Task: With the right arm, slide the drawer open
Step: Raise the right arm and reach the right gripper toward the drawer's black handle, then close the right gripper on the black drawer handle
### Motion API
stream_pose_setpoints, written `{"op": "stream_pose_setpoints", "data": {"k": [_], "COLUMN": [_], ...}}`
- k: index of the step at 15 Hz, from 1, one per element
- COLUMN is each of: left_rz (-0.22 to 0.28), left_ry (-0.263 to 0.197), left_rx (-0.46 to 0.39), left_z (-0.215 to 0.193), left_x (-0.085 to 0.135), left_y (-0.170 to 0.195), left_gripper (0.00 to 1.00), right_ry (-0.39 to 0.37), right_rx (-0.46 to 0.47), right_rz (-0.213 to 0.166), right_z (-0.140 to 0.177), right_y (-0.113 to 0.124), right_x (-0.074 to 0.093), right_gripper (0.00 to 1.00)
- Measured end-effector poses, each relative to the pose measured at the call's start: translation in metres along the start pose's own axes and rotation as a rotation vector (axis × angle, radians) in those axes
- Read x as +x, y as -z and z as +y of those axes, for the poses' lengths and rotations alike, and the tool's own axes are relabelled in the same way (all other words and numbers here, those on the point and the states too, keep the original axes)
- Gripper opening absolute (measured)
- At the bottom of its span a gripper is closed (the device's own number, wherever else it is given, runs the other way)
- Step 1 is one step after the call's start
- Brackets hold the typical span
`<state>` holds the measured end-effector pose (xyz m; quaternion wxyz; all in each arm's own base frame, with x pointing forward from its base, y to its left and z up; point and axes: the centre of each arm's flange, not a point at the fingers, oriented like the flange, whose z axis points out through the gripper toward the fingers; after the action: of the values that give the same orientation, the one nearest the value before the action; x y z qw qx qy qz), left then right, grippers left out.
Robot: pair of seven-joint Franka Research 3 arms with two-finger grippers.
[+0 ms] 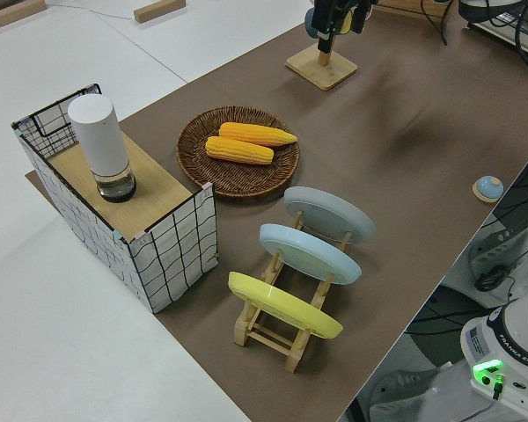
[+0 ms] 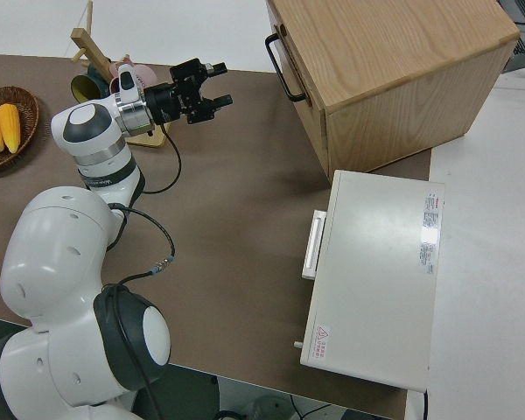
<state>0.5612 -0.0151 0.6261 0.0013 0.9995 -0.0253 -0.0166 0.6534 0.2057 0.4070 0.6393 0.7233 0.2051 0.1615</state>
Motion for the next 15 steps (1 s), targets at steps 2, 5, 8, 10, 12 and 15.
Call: {"op": "stream_pose_setpoints", "data": {"k": [2, 5, 8, 10, 12, 15], "left_rz": [0.000, 0.000, 0.000, 0.000, 0.000, 0.000], "left_ry": [0.000, 0.000, 0.000, 0.000, 0.000, 0.000], "left_rx": [0.000, 0.000, 0.000, 0.000, 0.000, 0.000], "left_z": [0.000, 0.000, 0.000, 0.000, 0.000, 0.000], "left_x": [0.000, 0.000, 0.000, 0.000, 0.000, 0.000], "left_y": [0.000, 0.000, 0.000, 0.000, 0.000, 0.000], "left_gripper": [1.00, 1.00, 1.00, 1.00, 1.00, 1.00], "right_ry": [0.002, 0.004, 0.018, 0.021, 0.024, 0.028], "right_rx": [-0.031, -0.071, -0.113, -0.126, -0.123, -0.112], "right_rz": [0.007, 0.011, 0.017, 0.022, 0.027, 0.045], "right_z": [0.003, -0.002, -0.013, -0.020, -0.024, -0.022], "right_y": [-0.005, -0.017, -0.032, -0.045, -0.057, -0.079], "right_x": [0.000, 0.001, 0.002, 0.001, 0.000, -0.002], "right_gripper": [0.98, 0.98, 0.99, 0.99, 0.98, 0.99]}}
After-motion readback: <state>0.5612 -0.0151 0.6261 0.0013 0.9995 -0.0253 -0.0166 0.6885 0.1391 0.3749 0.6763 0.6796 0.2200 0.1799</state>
